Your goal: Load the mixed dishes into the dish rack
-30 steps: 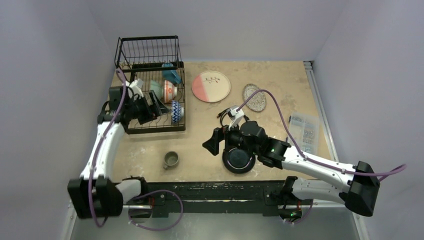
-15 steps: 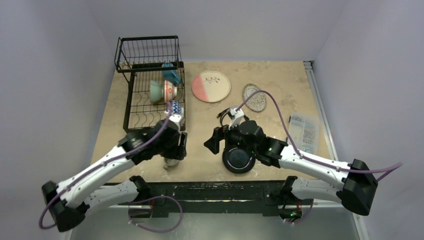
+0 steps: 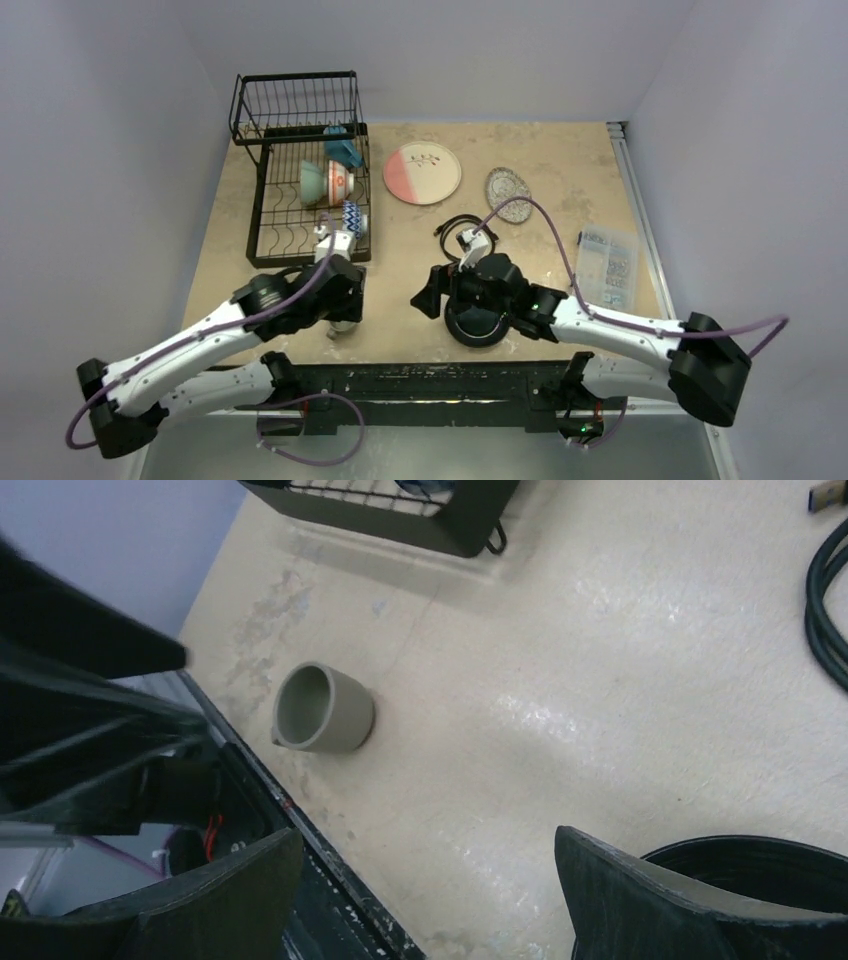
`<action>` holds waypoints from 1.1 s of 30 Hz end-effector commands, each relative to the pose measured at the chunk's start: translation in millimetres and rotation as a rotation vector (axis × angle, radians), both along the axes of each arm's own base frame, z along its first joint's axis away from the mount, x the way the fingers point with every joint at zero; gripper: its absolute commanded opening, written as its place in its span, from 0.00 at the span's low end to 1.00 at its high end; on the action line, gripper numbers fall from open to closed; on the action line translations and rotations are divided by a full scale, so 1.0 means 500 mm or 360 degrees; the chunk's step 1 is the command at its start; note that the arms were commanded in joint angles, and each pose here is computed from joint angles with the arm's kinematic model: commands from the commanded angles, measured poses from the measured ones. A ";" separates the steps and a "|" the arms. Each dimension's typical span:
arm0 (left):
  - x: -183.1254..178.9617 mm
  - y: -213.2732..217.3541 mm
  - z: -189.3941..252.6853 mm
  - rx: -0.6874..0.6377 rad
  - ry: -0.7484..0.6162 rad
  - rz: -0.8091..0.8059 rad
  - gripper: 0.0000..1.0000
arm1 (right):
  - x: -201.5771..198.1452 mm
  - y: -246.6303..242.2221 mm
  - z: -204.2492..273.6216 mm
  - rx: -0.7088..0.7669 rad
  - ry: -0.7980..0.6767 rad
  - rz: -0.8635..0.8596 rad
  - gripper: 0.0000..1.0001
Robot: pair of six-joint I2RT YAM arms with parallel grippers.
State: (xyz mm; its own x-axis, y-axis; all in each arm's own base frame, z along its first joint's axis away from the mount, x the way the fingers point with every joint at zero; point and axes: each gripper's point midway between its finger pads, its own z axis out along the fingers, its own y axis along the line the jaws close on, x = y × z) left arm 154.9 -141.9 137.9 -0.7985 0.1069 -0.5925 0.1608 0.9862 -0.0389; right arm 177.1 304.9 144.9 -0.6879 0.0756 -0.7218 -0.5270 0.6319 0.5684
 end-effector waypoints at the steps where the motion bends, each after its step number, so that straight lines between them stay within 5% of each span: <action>1: -0.011 0.045 0.095 -0.0256 -0.0209 0.0136 0.66 | 0.005 0.073 -0.010 0.0025 0.0121 -0.0035 0.99; 11: -0.072 0.152 0.268 -0.0725 -0.0582 0.0138 0.76 | 0.007 0.226 -0.081 -0.0371 0.0203 -0.0323 0.91; 24: -0.123 0.170 0.251 -0.0841 -0.0538 0.0023 0.77 | -0.005 0.331 -0.127 -0.0653 0.0048 -0.0291 0.68; 30: -0.132 0.175 0.251 -0.0891 -0.0548 0.0011 0.77 | -0.018 0.345 -0.160 -0.0858 -0.0087 -0.0303 0.50; 33: -0.134 0.178 0.242 -0.0878 -0.0536 0.0018 0.77 | -0.017 0.348 -0.175 -0.0938 -0.0109 -0.0308 0.31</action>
State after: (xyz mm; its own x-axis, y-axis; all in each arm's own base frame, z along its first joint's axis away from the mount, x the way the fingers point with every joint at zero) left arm 90.9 -52.8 263.8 -0.5479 -0.3118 -0.7763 0.2302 0.8359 -0.4982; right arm 157.8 484.8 52.0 -0.6934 -0.1968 -0.6932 -0.4182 0.8933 0.1647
